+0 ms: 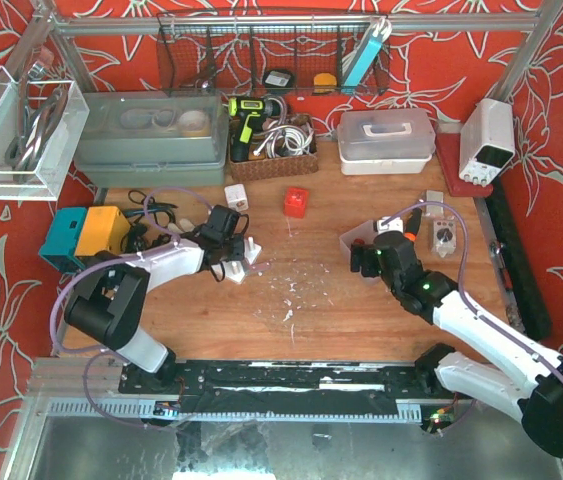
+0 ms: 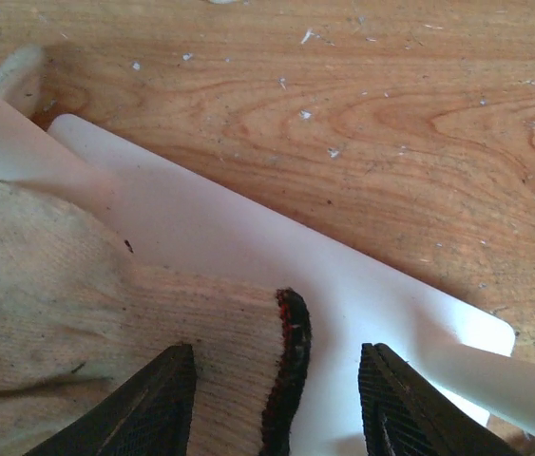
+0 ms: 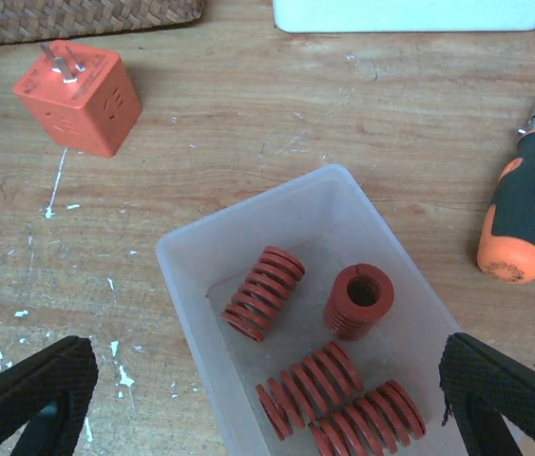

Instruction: Install the large spring

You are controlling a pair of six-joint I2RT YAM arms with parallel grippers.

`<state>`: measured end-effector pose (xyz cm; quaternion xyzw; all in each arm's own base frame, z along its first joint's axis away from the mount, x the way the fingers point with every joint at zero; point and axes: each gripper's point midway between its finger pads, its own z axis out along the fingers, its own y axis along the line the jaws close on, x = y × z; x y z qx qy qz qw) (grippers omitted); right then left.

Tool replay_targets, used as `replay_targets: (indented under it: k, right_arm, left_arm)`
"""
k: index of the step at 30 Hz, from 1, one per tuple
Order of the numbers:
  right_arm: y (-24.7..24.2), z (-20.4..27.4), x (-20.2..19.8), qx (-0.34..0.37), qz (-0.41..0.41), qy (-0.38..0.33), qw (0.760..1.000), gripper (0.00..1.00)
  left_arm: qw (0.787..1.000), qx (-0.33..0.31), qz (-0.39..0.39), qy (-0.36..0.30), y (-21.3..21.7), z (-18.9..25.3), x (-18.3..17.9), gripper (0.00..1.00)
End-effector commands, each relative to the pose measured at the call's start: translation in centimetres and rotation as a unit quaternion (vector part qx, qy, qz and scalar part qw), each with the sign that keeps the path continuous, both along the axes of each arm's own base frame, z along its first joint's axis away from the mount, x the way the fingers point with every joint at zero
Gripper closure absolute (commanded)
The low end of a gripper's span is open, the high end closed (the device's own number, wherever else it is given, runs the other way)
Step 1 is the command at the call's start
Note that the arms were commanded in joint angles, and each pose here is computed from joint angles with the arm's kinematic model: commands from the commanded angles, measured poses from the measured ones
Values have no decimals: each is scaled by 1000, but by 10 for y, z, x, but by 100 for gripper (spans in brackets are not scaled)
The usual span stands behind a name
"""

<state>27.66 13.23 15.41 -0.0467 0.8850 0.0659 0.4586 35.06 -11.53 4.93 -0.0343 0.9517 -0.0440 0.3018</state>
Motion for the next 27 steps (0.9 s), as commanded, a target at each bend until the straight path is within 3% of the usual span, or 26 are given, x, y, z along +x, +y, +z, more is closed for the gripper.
replay_targets:
  k: [1,5,9,19,27]
  right_arm:
    - [-2,-2,3,-9,-10,-2,1000,1]
    - [-3,-4,3,-12,-12,-4,1000,1]
    - [-3,-6,4,-15,-12,-4,1000,1]
    - [-1,-7,5,-21,-10,-3,1000,1]
    - [0,-9,5,-26,-10,-1,1000,1]
  left_arm:
    - [1000,30,4,1,5,-4,3,50]
    - [999,37,2,10,6,-15,3,53]
    - [999,48,1,19,7,-21,3,61]
    - [999,33,-15,-6,-7,3,9,100]
    - [996,16,18,-83,-3,74,22,100]
